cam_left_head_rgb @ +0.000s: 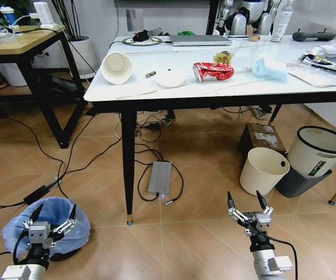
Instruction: Pick up the trash bin and place the trash from the table into it.
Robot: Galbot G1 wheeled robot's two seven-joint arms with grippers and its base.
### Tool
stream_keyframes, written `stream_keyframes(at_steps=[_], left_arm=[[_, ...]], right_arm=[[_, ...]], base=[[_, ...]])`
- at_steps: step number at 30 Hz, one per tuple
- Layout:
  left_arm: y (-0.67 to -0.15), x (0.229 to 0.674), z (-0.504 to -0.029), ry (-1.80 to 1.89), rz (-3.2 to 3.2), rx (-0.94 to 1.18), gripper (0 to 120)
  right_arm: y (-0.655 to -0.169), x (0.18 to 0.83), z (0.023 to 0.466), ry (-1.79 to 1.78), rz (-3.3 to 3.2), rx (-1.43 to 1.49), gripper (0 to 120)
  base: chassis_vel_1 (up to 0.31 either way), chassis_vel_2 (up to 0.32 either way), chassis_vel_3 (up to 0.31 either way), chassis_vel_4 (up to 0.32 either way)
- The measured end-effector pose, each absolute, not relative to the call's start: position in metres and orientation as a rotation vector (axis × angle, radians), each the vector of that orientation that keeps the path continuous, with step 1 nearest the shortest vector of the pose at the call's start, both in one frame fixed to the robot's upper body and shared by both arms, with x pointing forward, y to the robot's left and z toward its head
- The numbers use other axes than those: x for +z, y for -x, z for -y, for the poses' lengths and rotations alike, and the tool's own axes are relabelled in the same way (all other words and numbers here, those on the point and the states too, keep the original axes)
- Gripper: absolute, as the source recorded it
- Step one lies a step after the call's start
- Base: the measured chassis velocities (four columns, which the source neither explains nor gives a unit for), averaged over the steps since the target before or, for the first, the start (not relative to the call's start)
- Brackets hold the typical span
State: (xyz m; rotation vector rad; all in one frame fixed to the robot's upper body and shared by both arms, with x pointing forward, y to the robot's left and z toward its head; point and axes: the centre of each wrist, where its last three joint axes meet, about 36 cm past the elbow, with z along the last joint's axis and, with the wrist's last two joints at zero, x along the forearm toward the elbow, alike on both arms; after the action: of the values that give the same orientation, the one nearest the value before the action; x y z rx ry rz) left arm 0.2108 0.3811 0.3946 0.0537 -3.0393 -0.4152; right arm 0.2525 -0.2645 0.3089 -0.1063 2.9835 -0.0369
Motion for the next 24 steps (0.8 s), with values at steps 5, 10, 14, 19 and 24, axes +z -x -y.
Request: stream_keyframes(at_steps=[5,10,14,19,24], left_arm=[[-0.219,0.412,-0.413,0.003,3.007,-0.597,100],[-0.221,0.420,-0.423,0.022,2.996,-0.654,100],[-0.220,0.423,-0.430,0.051,2.970,-0.715,100],[-0.215,0.433,-0.454,0.020,2.923,-0.851,100],[-0.207,0.454,-0.478,-0.092,2.938,-0.941,100]], right_arm=[[-0.253,0.309,0.265,0.086,-2.974,-0.034,100],[-0.256,0.310,0.261,0.068,-2.964,-0.014,100],[-0.259,0.310,0.257,0.063,-2.956,-0.001,100],[-0.263,0.312,0.255,0.070,-2.951,0.001,100],[-0.268,0.313,0.253,0.098,-2.946,-0.002,100]], base=[[0.000,0.000,0.000,0.000],[0.000,0.000,0.000,0.000],[0.000,0.000,0.000,0.000],[0.000,0.000,0.000,0.000],[0.000,0.000,0.000,0.000]])
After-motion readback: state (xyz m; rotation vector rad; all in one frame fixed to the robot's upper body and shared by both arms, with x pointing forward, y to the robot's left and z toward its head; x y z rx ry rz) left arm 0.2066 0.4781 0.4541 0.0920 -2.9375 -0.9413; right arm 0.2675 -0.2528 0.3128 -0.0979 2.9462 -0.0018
